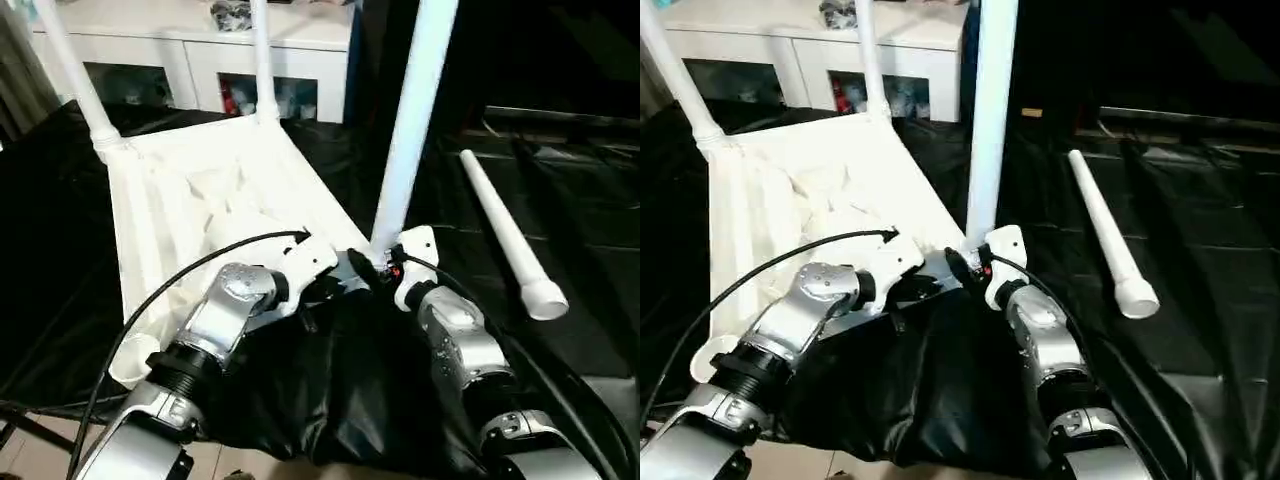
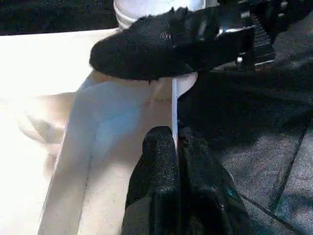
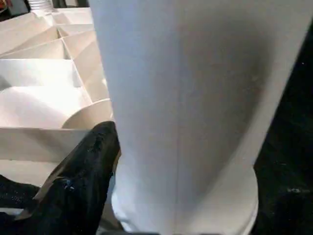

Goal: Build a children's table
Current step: Rotate leg to tighten

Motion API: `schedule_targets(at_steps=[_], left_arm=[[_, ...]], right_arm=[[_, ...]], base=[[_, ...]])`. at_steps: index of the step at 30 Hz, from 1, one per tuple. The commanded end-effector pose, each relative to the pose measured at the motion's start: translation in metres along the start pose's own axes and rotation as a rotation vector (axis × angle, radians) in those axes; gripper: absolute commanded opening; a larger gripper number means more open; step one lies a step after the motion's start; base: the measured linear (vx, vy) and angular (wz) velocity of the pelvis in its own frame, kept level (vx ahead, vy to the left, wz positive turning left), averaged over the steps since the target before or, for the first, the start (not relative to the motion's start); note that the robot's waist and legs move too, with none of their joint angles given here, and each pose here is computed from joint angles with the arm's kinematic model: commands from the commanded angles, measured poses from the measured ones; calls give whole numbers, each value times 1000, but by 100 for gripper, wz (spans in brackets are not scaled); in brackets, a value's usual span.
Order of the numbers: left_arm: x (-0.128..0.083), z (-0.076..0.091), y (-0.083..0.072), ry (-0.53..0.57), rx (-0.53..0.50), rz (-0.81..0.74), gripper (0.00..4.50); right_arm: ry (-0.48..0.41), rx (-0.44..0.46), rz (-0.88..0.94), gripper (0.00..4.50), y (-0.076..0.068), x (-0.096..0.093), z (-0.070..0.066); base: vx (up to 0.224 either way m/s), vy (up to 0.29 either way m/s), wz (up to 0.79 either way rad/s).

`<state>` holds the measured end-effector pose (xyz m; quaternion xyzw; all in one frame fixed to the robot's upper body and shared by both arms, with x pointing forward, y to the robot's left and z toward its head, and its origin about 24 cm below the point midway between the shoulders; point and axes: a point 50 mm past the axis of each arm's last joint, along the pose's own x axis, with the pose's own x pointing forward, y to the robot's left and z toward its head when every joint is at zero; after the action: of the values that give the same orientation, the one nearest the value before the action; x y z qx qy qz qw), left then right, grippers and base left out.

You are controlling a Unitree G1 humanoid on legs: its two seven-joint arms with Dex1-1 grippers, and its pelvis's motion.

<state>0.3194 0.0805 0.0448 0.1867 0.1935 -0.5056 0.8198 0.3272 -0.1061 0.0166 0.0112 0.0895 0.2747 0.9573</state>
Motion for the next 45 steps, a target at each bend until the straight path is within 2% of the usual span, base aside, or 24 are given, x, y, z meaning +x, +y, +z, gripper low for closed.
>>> schedule_targets(at_steps=[1, 4, 7, 15, 19, 28, 30, 35, 36, 37, 38, 39, 40, 43, 45], left_arm=[[9, 19, -18, -118, 56, -133, 0], [3, 17, -17, -114, 67, -177, 0], [-4, 13, -13, -101, 74, -227, 0], [-22, 6, -9, -76, 90, -365, 0], [-32, 0, -5, -42, 97, -418, 0], [-41, -5, 0, -17, 93, -437, 0], [-39, -5, 1, -25, 87, -409, 0], [-25, 0, 3, -54, 47, -263, 0], [-19, 3, 6, -66, 28, -195, 0], [-15, 6, 7, -72, 21, -151, 0], [-15, 6, 7, -72, 21, -151, 0], [-10, 8, 8, -73, 7, -108, 0], [0, 11, 6, -62, -15, -35, 0], [6, 11, 4, -54, -34, 13, 0], [13, 14, 0, -58, -44, 53, 0]], right_arm=[[60, -25, 154, 387, 19, 4, -9], [55, -54, 256, 387, 14, -3, -5], [80, -117, 439, 387, 12, -16, -6], [153, -166, 750, 387, 9, -41, -4], [190, -181, 852, 351, 6, -48, -2], [207, -179, 907, 285, 5, -50, 1], [192, -163, 883, 283, 5, -49, 0], [112, -94, 640, 278, 3, -36, -3], [106, -73, 515, 277, 1, -30, -6], [93, -59, 441, 277, 0, -26, -8], [93, -59, 441, 277, 0, -26, -8], [88, -36, 332, 277, -1, -21, -11], [61, 28, 160, 277, 0, -14, -15], [66, 66, 55, 277, 1, -9, -19], [70, 69, 0, 277, 11, -4, -22]], base=[[0, 0, 0], [0, 0, 0], [0, 0, 0], [0, 0, 0], [0, 0, 0], [0, 0, 0], [0, 0, 0], [0, 0, 0], [0, 0, 0], [0, 0, 0], [0, 0, 0], [0, 0, 0], [0, 0, 0], [0, 0, 0], [0, 0, 0]])
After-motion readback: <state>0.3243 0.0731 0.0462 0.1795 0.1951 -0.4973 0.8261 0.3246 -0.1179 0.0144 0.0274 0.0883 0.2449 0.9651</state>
